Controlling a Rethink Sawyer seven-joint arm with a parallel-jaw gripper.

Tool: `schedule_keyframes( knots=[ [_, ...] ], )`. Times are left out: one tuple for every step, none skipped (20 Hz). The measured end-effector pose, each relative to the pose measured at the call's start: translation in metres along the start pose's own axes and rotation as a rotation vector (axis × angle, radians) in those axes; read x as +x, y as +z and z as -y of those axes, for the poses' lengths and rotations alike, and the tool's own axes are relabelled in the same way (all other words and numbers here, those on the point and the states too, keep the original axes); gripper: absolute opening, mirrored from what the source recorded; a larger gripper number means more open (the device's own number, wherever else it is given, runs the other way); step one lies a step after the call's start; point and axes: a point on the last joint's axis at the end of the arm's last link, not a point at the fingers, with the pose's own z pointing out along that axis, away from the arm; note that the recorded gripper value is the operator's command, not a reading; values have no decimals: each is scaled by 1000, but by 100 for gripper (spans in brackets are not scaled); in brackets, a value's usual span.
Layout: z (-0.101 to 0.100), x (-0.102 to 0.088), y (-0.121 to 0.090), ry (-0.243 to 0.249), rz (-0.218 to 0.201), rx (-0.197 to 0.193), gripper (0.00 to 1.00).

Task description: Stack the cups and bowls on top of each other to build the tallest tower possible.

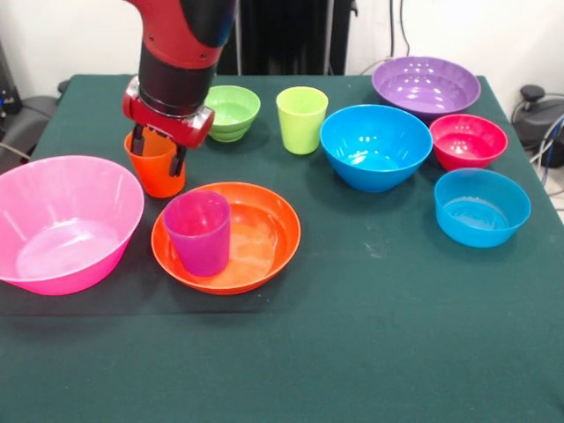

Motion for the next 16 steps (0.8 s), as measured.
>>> schedule_keyframes(
  knots=[
    [0,1,1,1,-2,-2,100],
    [-1,2,3,2,-7,-6,100],
    [-2,6,7,4,-19,-14,100],
    [-3,9,9,4,-26,-20,100],
    [-3,10,10,4,-30,-22,100],
    [-4,11,11,4,-34,-25,100],
    [-5,13,13,4,-39,-28,100],
    [-6,15,14,4,-44,-31,100],
    [-7,18,17,4,-52,-36,100],
    [-8,21,19,3,-59,-40,100],
    [-10,24,20,2,-67,-43,100],
    [-11,27,22,1,-73,-46,100],
    [-12,31,24,0,-82,-48,100],
    [-13,34,25,-2,-88,-51,100],
    [-14,35,25,-2,-90,-53,100],
    [-16,37,26,-2,-96,-59,0]
  ],
)
